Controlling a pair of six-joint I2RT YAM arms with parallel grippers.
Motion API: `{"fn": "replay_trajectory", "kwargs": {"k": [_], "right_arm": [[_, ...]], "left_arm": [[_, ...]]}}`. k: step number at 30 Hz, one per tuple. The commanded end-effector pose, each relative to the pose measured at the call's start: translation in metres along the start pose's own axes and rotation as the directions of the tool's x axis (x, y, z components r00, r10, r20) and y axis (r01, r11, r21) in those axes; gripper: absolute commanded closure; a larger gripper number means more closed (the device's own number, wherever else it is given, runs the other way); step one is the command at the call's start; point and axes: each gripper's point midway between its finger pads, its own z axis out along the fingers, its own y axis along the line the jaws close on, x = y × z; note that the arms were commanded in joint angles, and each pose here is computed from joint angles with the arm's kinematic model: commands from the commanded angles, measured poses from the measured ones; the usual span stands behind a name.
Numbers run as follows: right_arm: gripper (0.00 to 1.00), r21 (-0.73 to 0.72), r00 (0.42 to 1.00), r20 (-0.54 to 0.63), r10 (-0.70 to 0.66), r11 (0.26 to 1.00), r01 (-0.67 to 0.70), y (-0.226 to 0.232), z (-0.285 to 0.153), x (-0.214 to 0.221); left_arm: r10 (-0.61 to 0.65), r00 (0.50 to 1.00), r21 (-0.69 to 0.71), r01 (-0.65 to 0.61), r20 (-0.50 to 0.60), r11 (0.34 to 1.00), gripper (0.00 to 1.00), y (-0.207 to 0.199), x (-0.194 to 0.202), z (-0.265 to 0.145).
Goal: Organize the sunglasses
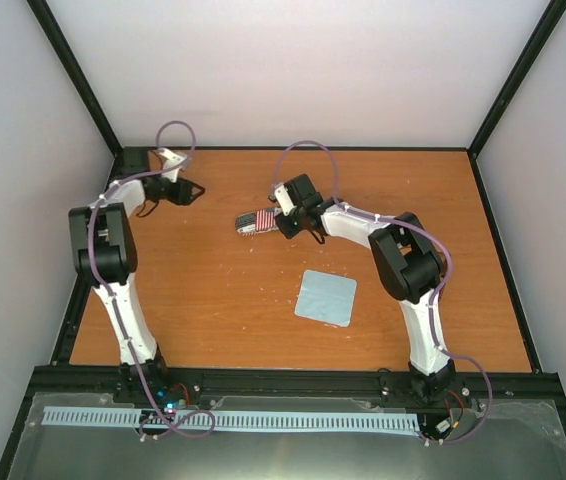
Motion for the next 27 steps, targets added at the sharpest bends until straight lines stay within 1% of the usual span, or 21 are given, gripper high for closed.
{"fn": "replay_trajectory", "kwargs": {"k": [1, 7, 12, 16, 22, 27], "right_arm": [[0.61, 0.020, 0.997, 0.013, 0.072, 0.997, -0.072, -0.003, -0.017, -0.004], [0.62, 0.000, 0.991, -0.057, 0.120, 0.993, -0.120, 0.000, -0.006, 0.012], [0.62, -0.006, 0.987, -0.089, 0.134, 0.991, -0.135, 0.002, -0.001, 0.021], [0.61, -0.023, 0.981, -0.124, 0.152, 0.988, -0.156, 0.005, 0.009, 0.024], [0.60, -0.052, 0.975, -0.148, 0.166, 0.983, -0.175, 0.010, 0.018, 0.025], [0.60, -0.056, 0.974, -0.153, 0.169, 0.982, -0.179, 0.011, 0.020, 0.026]], "left_arm": [[0.061, 0.993, 0.059, -0.055, -0.105, 0.997, 0.38, -0.030, 0.007, 0.035], [0.101, 0.980, 0.073, -0.089, -0.172, 0.993, 0.39, -0.049, 0.018, 0.070], [0.108, 0.974, 0.081, -0.094, -0.197, 0.992, 0.38, -0.055, 0.026, 0.085], [0.127, 0.966, 0.123, -0.101, -0.227, 0.987, 0.40, -0.075, 0.036, 0.096], [0.150, 0.958, 0.198, -0.102, -0.245, 0.975, 0.41, -0.116, 0.049, 0.103], [0.142, 0.957, 0.231, -0.083, -0.252, 0.969, 0.43, -0.128, 0.055, 0.101]]}}
